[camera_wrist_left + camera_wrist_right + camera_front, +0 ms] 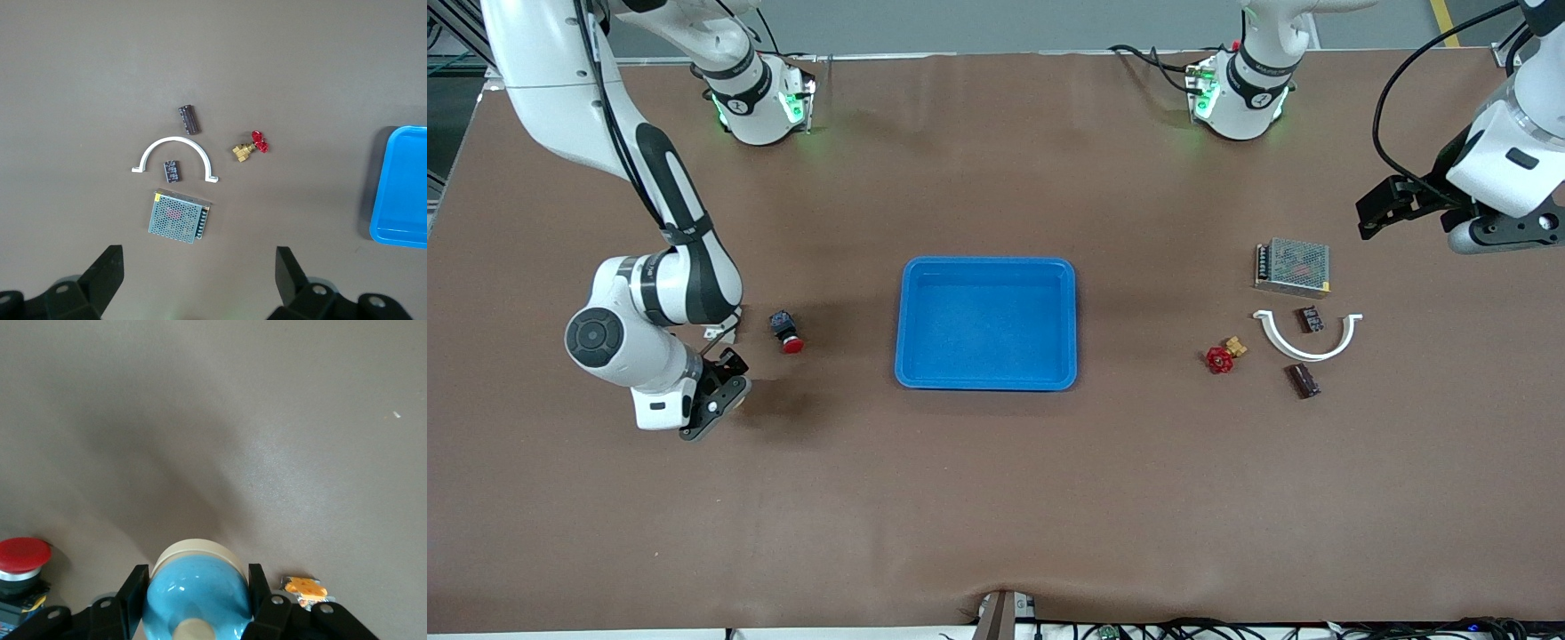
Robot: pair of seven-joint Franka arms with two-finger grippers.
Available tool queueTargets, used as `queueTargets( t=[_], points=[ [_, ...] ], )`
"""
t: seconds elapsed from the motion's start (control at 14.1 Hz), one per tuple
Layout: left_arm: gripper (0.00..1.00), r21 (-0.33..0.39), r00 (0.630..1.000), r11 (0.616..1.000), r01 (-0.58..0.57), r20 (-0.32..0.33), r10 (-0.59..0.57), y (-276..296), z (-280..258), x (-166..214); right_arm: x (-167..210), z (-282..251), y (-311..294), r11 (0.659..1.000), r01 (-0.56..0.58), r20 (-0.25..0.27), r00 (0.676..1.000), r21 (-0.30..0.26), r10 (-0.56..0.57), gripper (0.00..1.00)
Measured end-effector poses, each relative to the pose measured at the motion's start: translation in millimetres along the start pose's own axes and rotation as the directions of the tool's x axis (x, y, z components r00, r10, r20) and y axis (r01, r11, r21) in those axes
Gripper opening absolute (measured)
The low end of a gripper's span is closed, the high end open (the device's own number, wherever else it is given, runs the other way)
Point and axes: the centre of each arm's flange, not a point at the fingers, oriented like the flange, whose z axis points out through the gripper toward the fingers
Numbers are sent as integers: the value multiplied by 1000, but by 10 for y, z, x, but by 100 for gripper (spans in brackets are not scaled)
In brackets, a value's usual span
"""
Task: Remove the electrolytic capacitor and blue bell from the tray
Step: 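Carry the bell with the right gripper toward the red buttons, then lower the bell beside the first bell, open the right gripper, withdraw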
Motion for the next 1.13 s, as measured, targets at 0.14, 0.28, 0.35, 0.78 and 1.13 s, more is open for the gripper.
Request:
queueTargets(
  t=[0.14, 0.28, 0.35, 0.78, 1.13],
  points=[
    [100, 0, 1000, 1000, -2, 0, 2, 10, -1, -2, -7, 70, -21, 1000, 2, -1, 1000, -1, -2, 65],
    [100, 0, 1000, 1000, -7, -1, 7, 35, -4, -8, -34, 178, -75, 1000, 5, -13, 1000, -12, -5, 65],
    [100, 0, 1000, 1000, -9, -1, 9, 45, -7, -11, -51, 231, -103, 1000, 6, -12, 1000, -12, -6, 65],
    [100, 1, 1000, 1000, -21, -3, 21, 107, -17, -27, -76, 365, -149, 1000, 8, -2, 1000, 0, -8, 65],
    [100, 0, 1000, 1000, -21, -3, 21, 107, -18, -27, -73, 376, -150, 1000, 8, -5, 1000, -4, -8, 65]
  ],
)
